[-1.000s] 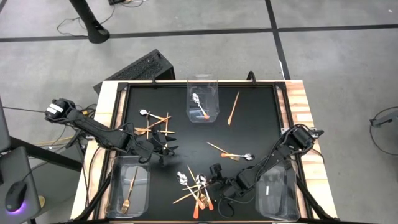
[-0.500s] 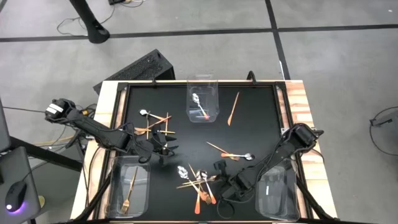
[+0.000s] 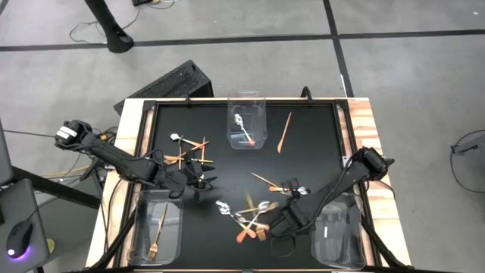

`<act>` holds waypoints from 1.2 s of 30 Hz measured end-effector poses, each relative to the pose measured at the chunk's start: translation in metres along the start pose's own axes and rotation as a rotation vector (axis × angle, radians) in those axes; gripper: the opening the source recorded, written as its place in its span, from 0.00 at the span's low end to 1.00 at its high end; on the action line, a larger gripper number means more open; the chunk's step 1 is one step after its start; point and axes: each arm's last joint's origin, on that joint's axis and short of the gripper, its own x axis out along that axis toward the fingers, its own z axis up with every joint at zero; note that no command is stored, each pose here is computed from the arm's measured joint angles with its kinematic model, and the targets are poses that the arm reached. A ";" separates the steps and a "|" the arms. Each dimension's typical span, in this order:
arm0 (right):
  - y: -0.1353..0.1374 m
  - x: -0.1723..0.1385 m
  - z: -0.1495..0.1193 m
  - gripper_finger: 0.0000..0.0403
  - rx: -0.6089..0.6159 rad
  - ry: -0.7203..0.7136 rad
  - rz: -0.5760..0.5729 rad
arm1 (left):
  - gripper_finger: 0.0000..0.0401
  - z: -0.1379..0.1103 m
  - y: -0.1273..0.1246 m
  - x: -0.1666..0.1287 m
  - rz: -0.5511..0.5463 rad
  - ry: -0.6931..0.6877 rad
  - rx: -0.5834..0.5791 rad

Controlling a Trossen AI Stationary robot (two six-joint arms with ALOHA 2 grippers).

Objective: Sort silverware by color (type)
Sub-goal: Put the gold knife into the bottom right transparent bin

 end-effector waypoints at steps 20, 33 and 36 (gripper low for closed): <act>-0.026 -0.079 -0.088 0.03 -0.216 -0.336 0.090 | 0.39 -0.003 0.001 0.000 0.012 0.024 0.017; -0.021 -0.082 -0.154 0.03 -0.019 -0.270 0.531 | 0.39 -0.002 0.004 0.001 0.056 0.011 -0.008; -0.013 -0.064 -0.165 0.03 0.023 -0.118 0.666 | 0.39 -0.001 0.007 0.003 0.069 0.011 -0.015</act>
